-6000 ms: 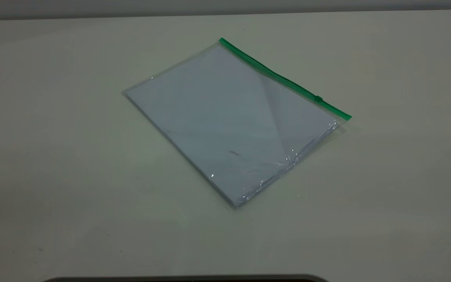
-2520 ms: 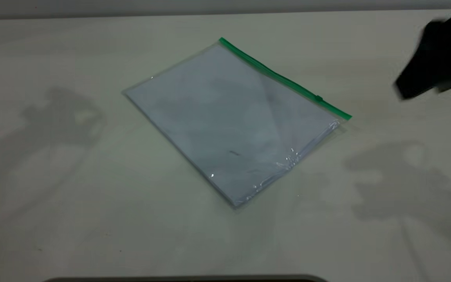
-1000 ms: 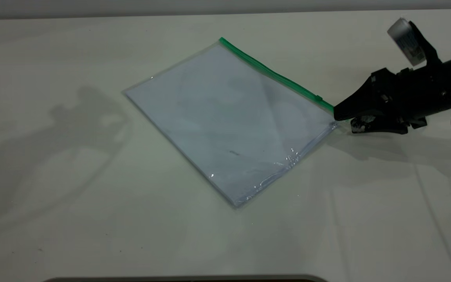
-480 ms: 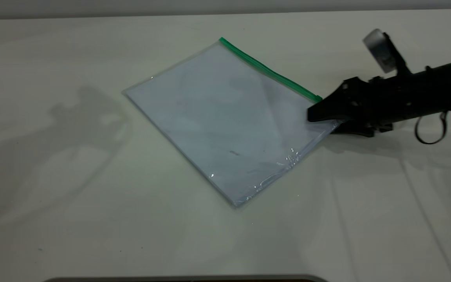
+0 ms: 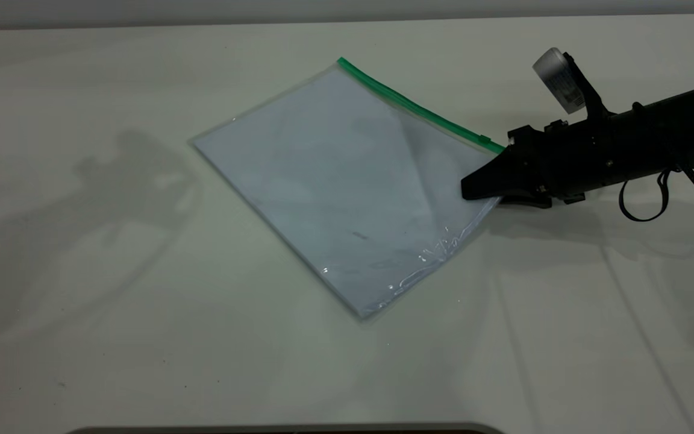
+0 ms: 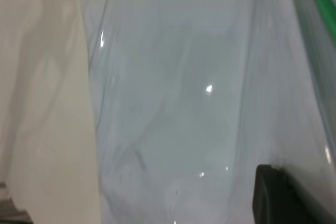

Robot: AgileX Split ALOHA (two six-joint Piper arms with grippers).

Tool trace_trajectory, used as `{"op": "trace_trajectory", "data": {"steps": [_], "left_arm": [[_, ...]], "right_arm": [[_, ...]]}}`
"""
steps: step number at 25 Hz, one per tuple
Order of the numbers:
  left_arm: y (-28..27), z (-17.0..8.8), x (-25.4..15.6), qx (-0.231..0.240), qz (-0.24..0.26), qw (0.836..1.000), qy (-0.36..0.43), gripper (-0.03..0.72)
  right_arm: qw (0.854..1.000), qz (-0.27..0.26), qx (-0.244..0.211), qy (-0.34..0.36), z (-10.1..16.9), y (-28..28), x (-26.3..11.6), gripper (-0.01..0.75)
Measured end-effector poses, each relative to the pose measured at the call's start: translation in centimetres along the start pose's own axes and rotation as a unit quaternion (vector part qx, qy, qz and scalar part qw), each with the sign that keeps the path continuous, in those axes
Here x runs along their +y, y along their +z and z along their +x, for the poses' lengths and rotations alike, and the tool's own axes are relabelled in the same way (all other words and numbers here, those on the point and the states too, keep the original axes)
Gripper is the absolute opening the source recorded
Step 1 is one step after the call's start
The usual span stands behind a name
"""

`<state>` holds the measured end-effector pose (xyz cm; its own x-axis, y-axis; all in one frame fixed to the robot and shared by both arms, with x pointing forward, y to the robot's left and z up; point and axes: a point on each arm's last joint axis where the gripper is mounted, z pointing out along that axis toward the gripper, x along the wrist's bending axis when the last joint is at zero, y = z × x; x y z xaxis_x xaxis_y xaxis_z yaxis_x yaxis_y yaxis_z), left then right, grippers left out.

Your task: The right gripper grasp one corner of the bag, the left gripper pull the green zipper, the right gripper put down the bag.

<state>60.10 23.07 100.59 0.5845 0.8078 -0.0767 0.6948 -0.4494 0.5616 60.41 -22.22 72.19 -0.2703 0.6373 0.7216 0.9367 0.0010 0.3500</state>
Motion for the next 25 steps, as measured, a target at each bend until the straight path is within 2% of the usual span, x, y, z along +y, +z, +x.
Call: {"op": "trace_trajectory", "data": {"steps": [3, 8, 10, 12, 14, 18, 22, 25], "left_arm": [[0.0, 0.0, 0.0, 0.001, -0.001, 1.0, 0.0, 0.593], [0.0, 0.1, 0.1, 0.005, -0.004, 1.0, 0.001, 0.593], [0.0, 0.1, 0.1, 0.006, -0.006, 1.0, 0.001, 0.593], [0.0, 0.1, 0.1, 0.007, -0.007, 1.0, 0.001, 0.593], [0.0, 0.1, 0.1, 0.007, -0.007, 1.0, 0.001, 0.593], [0.0, 0.1, 0.1, 0.008, -0.008, 1.0, 0.001, 0.593], [0.0, 0.2, 0.2, 0.009, -0.009, 1.0, 0.001, 0.593], [0.2, 0.2, 0.1, 0.008, -0.006, 1.0, 0.018, 0.593]], "right_arm": [[1.0, 0.002, 0.006, 0.005, -0.3, -0.5, 0.0, 0.189], [1.0, -0.011, 0.024, 0.017, -0.6, -1.3, 0.2, 0.353], [0.999, -0.015, 0.033, 0.019, -0.5, -1.3, 0.3, 0.369], [0.999, -0.021, 0.036, 0.023, -0.4, -1.3, 0.4, 0.337], [0.999, -0.026, 0.037, 0.027, -0.4, -1.3, 0.5, 0.263], [0.998, -0.036, 0.037, 0.028, -0.4, -1.4, 0.7, 0.057], [0.998, -0.05, 0.038, 0.012, -0.4, -1.4, 1.0, 0.034], [0.998, -0.04, 0.041, -0.032, 0.0, -1.4, 2.0, 0.034]]}}
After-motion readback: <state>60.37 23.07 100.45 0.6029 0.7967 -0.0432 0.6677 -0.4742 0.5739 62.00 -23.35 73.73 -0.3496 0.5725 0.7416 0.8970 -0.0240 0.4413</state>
